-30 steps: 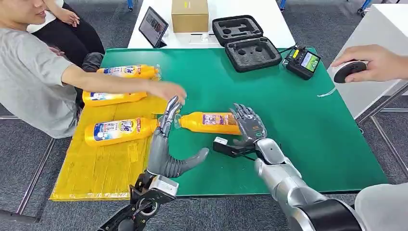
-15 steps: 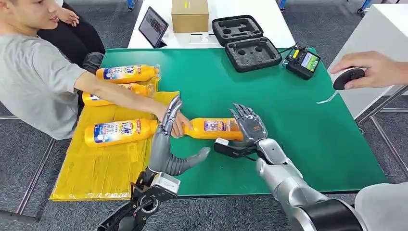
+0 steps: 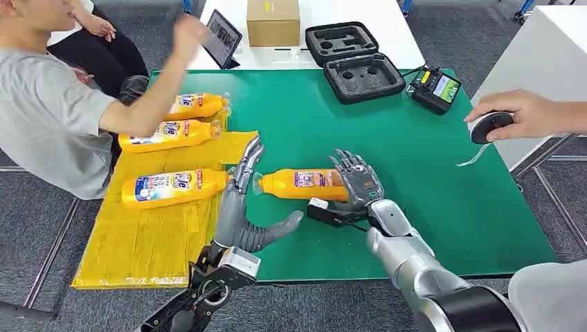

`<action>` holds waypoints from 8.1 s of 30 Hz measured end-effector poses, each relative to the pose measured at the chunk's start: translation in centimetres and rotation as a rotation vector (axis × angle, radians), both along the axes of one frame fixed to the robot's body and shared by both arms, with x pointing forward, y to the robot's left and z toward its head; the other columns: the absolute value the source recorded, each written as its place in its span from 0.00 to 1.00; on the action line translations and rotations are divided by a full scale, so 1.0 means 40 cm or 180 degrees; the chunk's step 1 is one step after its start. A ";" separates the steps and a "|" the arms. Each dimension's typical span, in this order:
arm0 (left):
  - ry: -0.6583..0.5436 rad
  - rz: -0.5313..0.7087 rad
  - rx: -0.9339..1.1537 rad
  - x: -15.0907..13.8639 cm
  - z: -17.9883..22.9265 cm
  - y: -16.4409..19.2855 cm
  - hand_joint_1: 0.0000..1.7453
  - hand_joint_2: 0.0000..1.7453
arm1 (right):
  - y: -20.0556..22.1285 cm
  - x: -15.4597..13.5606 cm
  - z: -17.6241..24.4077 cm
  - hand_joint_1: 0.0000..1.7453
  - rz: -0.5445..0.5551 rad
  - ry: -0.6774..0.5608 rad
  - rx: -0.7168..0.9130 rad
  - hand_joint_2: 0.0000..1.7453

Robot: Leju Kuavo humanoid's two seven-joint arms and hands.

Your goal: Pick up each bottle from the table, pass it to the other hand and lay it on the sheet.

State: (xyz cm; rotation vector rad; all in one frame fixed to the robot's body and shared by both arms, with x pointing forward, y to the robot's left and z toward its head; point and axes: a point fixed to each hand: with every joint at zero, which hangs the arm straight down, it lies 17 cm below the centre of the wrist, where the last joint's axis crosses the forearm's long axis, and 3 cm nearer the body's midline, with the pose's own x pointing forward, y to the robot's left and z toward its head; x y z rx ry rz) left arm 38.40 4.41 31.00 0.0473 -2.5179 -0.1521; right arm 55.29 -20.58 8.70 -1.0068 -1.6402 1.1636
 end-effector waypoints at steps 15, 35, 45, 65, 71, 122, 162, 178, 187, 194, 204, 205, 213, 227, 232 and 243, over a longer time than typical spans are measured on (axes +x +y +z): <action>0.0023 -0.0024 0.0034 0.001 -0.010 -0.010 0.00 1.00 | 0.018 -0.027 -0.069 0.00 0.0009 0.0366 0.0294 1.00; 0.0048 -0.0029 0.0015 0.003 -0.013 -0.008 0.00 1.00 | 0.015 -0.033 -0.117 0.00 -0.0035 0.0661 0.0250 1.00; 0.0046 -0.0028 0.0021 0.002 -0.013 -0.009 0.00 1.00 | 0.011 -0.030 -0.120 0.15 -0.0066 0.0692 0.0226 1.00; 0.0044 -0.0011 0.0089 -0.004 -0.028 -0.008 0.00 1.00 | 0.016 -0.008 -0.133 1.00 -0.0040 0.1078 0.0269 1.00; 0.0054 -0.0010 0.0097 -0.006 -0.033 -0.007 0.00 1.00 | 0.015 -0.008 -0.135 0.90 -0.0050 0.1099 0.0275 1.00; 0.1872 0.0482 -0.1665 0.169 -0.331 0.198 0.00 1.00 | 0.019 -0.067 -0.049 1.00 -0.0081 0.0203 0.1534 1.00; 0.3468 -0.0658 -0.2130 0.224 -0.534 -0.048 0.00 1.00 | 0.174 -0.115 0.041 1.00 0.0211 -0.0152 0.2034 1.00; 0.2978 -0.0272 -0.2224 0.252 -0.463 0.033 0.00 1.00 | 0.231 -0.147 0.043 1.00 0.0402 -0.0150 0.2038 1.00; 0.2927 -0.0133 -0.2280 0.259 -0.464 0.064 0.00 1.00 | 0.247 -0.161 0.048 1.00 0.0490 -0.0187 0.1988 1.00; 0.2912 -0.0089 -0.2294 0.261 -0.463 0.073 0.00 1.00 | 0.252 -0.164 0.052 1.00 0.0519 -0.0202 0.1973 1.00; 0.3098 -0.0267 -0.2405 0.267 -0.477 0.054 0.00 1.00 | 0.277 -0.171 0.063 1.00 0.0609 -0.0231 0.1918 1.00; 0.3100 -0.0270 -0.2405 0.267 -0.477 0.053 0.00 1.00 | 0.278 -0.171 0.063 1.00 0.0612 -0.0231 0.1917 1.00; 0.3139 -0.0299 -0.2492 0.267 -0.483 0.054 0.00 1.00 | 0.327 -0.190 0.073 1.00 0.0784 -0.0265 0.1778 1.00; 0.3056 -0.0206 -0.2642 0.266 -0.483 0.082 0.00 1.00 | 0.377 -0.244 0.071 1.00 0.0897 -0.0291 0.1786 1.00; 0.2894 -0.0077 -0.2666 0.268 -0.465 0.114 0.93 1.00 | 0.398 -0.261 0.074 0.13 0.0933 -0.0292 0.1831 1.00; 0.2620 0.0091 -0.2605 0.275 -0.420 0.151 1.00 1.00 | 0.439 -0.308 0.050 0.00 0.1001 -0.0187 0.1955 1.00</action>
